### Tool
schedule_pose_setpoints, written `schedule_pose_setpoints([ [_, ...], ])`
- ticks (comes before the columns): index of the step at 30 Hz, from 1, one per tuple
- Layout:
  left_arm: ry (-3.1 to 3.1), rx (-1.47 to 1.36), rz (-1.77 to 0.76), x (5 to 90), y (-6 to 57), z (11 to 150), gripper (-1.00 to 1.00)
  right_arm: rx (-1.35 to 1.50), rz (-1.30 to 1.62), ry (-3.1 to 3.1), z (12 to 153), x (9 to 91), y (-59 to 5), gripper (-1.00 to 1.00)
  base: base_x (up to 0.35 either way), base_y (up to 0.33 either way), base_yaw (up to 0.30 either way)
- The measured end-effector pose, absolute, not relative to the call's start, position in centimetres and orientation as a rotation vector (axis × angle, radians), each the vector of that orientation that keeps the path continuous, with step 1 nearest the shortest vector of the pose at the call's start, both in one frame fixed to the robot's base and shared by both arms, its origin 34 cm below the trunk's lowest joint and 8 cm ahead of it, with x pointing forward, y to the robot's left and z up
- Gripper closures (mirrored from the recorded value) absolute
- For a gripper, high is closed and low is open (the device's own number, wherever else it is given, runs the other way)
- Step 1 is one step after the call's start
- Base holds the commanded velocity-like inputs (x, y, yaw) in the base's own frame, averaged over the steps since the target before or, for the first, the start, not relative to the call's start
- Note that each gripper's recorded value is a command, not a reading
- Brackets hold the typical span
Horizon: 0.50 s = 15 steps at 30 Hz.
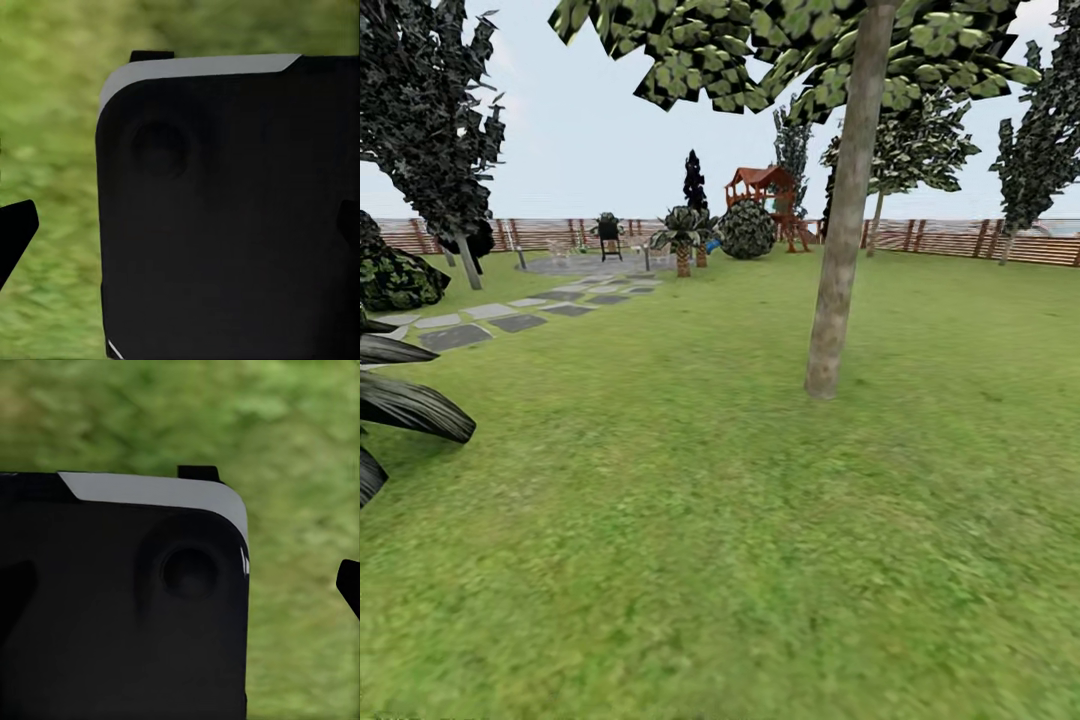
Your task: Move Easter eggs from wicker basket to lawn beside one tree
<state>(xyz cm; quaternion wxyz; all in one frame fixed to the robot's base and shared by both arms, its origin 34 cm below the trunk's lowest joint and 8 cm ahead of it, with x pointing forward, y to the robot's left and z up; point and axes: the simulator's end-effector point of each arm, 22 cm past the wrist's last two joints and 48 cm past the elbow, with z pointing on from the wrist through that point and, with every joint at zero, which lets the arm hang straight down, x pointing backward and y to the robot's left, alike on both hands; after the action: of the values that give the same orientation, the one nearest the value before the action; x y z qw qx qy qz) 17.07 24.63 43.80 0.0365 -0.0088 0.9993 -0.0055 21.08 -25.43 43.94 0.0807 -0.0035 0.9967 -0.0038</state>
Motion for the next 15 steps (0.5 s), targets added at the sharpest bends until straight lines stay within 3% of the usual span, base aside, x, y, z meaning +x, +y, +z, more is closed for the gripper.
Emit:
schedule_pose_setpoints([
  [15, 3.086, -0.026, -0.024, 16.20, 24.38, 43.75, -1.00, -0.008, -0.006, 3.006, 43.78, 20.16, -25.42, -1.00, 0.000, 0.000, 0.002],
])
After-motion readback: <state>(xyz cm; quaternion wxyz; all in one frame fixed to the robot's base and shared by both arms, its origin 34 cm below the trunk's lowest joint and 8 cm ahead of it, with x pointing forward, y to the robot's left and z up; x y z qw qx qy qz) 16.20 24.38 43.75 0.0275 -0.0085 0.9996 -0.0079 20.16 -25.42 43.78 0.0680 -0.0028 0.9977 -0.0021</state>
